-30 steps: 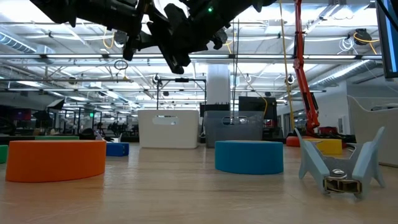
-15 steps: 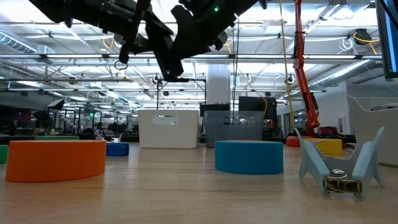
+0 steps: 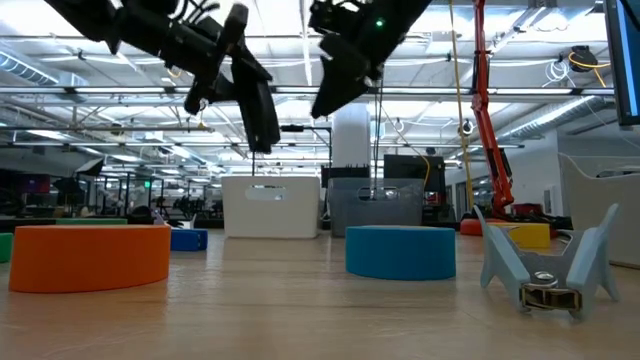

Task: Pick and place Stapler, Stapler remover, tape
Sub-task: Put the black stapler into the white bin

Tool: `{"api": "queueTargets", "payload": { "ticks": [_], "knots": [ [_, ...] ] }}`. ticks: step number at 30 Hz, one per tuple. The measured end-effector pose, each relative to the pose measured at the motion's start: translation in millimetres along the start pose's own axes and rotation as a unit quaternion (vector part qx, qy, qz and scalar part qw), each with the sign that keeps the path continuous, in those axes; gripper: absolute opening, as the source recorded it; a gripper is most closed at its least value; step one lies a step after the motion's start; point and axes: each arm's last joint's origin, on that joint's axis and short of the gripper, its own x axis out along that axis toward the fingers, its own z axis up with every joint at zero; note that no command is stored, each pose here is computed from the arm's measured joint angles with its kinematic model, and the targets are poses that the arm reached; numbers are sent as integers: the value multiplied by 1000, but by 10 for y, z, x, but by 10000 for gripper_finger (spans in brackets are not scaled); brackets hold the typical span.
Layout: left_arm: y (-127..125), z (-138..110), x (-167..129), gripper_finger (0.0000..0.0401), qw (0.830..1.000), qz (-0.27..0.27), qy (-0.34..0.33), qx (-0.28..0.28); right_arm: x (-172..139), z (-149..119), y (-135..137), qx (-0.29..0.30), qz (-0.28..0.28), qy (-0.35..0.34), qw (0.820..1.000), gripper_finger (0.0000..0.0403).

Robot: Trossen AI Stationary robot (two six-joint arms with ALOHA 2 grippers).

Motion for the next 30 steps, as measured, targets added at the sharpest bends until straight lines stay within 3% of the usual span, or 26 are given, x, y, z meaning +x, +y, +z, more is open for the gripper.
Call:
{"api": "queueTargets", "payload": {
  "ticks": [11,21,30],
  "knots": [
    [370,29,445,202,997,10,70,10,-179,-66,-97,-3,-2,37,999,225],
    [397,185,1032,202,972,64,222,40,-115,-205,-68,28,-5,58,998,223],
    [399,324,1165,202,960,99,257,53,-66,-318,-40,42,-7,76,996,226]
  ]
}}
